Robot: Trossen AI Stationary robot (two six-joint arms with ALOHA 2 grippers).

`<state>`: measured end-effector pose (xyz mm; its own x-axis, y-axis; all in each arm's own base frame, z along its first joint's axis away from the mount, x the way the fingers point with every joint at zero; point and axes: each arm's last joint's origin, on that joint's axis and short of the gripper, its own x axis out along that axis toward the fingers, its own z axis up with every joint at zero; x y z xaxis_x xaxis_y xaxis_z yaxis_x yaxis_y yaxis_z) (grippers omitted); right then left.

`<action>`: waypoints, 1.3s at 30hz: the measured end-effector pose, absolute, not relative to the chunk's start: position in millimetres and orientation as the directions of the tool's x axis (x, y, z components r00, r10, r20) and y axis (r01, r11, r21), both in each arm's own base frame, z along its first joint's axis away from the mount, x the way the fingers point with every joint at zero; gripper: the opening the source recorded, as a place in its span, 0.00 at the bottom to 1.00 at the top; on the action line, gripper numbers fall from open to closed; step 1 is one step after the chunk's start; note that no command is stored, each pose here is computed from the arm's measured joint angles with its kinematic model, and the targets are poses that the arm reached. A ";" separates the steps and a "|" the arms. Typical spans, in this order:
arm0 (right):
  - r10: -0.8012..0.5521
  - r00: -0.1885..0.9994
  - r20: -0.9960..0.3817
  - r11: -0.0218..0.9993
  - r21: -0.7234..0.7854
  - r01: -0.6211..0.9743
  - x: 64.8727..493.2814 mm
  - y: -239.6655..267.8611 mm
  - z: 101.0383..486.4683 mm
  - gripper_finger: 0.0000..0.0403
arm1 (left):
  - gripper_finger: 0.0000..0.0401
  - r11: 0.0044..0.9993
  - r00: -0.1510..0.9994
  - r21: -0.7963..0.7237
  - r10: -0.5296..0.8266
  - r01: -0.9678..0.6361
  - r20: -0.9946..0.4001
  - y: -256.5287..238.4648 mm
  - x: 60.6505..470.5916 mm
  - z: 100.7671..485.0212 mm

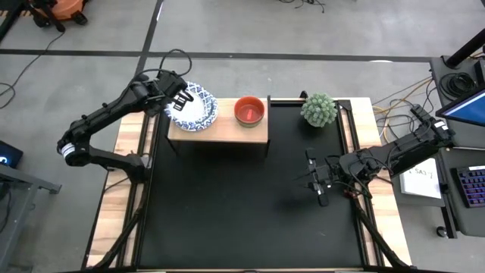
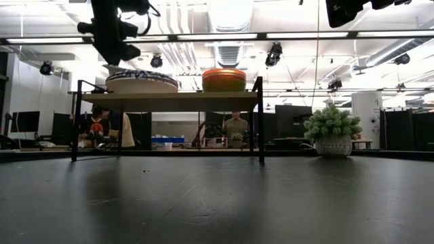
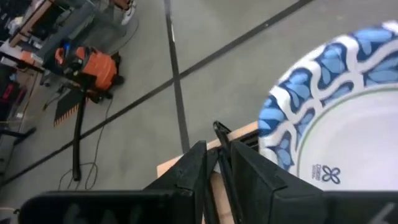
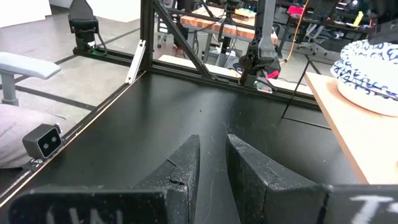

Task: Place and stack bowls onto a shelf
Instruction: Stack the white bowl on top of the other white bowl on the shelf, then return to Home Position

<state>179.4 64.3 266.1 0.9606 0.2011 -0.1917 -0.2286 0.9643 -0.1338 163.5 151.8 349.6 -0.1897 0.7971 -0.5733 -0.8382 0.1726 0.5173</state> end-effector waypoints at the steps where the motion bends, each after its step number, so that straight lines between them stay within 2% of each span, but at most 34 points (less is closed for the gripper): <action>1: 0.201 0.961 -0.192 0.964 -0.134 -0.229 179.4 64.3 266.1 0.17 | 0.14 0.174 -0.190 0.515 0.794 -0.840 -0.578 152.1 164.0 345.9; 9: 0.201 0.961 -0.191 0.964 -0.137 -0.229 179.4 64.3 266.1 0.17 | 0.12 0.242 -0.107 0.412 0.740 -0.878 -0.664 152.4 169.0 325.4; 18: 0.201 0.961 -0.191 0.961 -0.151 -0.231 179.4 64.3 266.1 0.17 | 0.11 0.271 -0.059 0.367 0.729 -0.890 -0.682 143.0 176.0 321.3; 22: 0.201 0.959 -0.202 0.954 -0.182 -0.238 178.9 64.1 261.6 0.17 | 0.11 0.349 0.024 0.346 0.734 -0.871 -0.679 121.4 185.4 322.3; 26: 0.198 0.955 -0.219 0.949 -0.202 -0.243 177.7 63.4 253.0 0.17 | 0.11 0.472 0.162 0.317 0.729 -0.823 -0.665 87.0 192.8 326.0; 31: 0.200 0.962 -0.185 0.949 -0.209 -0.237 177.9 63.3 253.2 0.17 | 0.11 0.656 0.403 0.242 0.670 -0.715 -0.624 34.2 195.1 324.6; 36: 0.200 0.963 -0.179 0.949 -0.208 -0.236 177.2 63.0 254.2 0.17 | 0.11 0.843 0.645 0.196 0.515 -0.501 -0.564 -19.7 185.4 310.4; 39: 0.200 0.964 -0.177 0.949 -0.207 -0.235 177.1 63.0 254.4 0.17 | 0.11 0.916 0.760 0.155 0.395 -0.370 -0.516 -46.1 174.5 296.3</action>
<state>177.1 63.0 254.4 0.9636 0.2003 -0.1768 -0.2355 0.9495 -0.2075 174.5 -46.1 296.3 0.7604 0.3947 -0.5157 -0.3702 0.9159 0.1552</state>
